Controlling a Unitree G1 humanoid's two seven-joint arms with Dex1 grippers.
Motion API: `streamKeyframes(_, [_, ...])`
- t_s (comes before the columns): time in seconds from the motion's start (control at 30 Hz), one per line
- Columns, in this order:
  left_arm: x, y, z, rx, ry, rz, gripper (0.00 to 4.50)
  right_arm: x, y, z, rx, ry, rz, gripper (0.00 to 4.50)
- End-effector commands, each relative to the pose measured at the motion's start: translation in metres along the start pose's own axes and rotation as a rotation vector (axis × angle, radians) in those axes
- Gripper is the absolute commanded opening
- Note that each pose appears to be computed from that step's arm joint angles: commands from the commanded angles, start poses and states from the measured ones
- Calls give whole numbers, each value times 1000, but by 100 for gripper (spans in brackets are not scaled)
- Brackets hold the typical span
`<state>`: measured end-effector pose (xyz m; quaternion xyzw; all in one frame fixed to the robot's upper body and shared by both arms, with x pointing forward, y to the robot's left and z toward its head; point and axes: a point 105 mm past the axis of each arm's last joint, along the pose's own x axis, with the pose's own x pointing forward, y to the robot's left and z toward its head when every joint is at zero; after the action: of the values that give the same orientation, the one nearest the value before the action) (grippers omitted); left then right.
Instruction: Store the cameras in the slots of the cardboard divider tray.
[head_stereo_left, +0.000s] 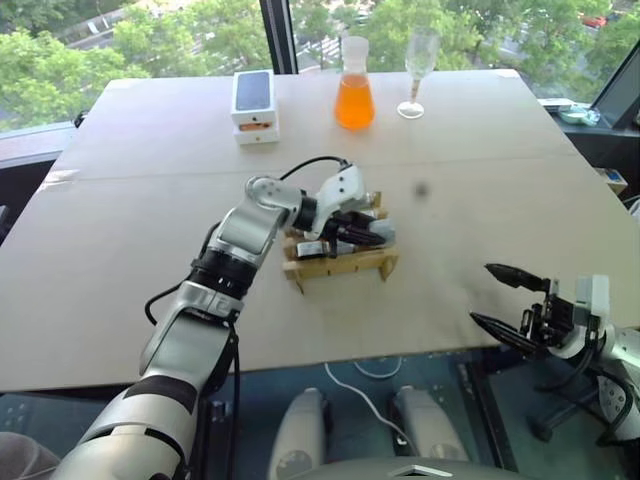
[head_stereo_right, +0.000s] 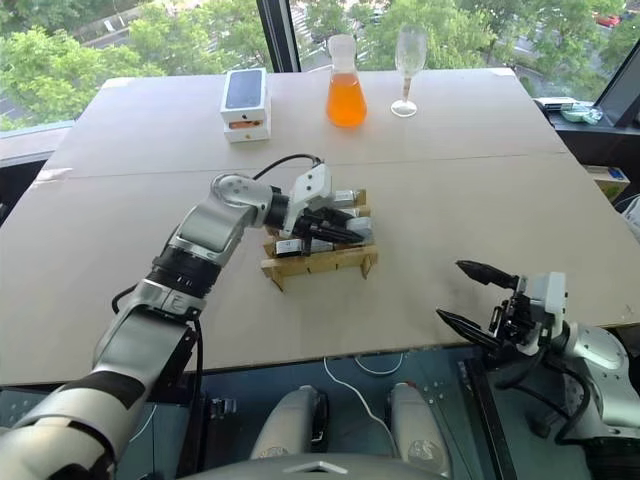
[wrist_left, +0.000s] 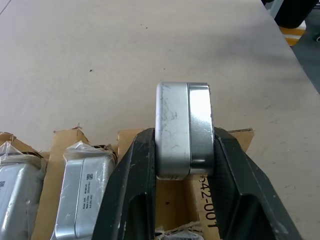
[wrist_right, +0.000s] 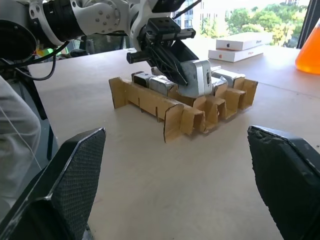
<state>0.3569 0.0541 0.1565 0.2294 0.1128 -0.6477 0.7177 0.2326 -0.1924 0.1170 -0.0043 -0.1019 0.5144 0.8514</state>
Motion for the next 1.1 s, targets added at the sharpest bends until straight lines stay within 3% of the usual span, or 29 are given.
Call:
streamKeyframes(0.03, [5,-4,-13,-15,47,-11,82,-3,-3,9,-51,-22,-11,450])
streamKeyframes(0.67, [-18,8,4,38,19,62,82,-4,-7,2,-57,-41,-40,450])
streamKeyframes(1.1, [-15,0,-14,12,77,19,82,-8,-14,2,-78,-33,-68,450])
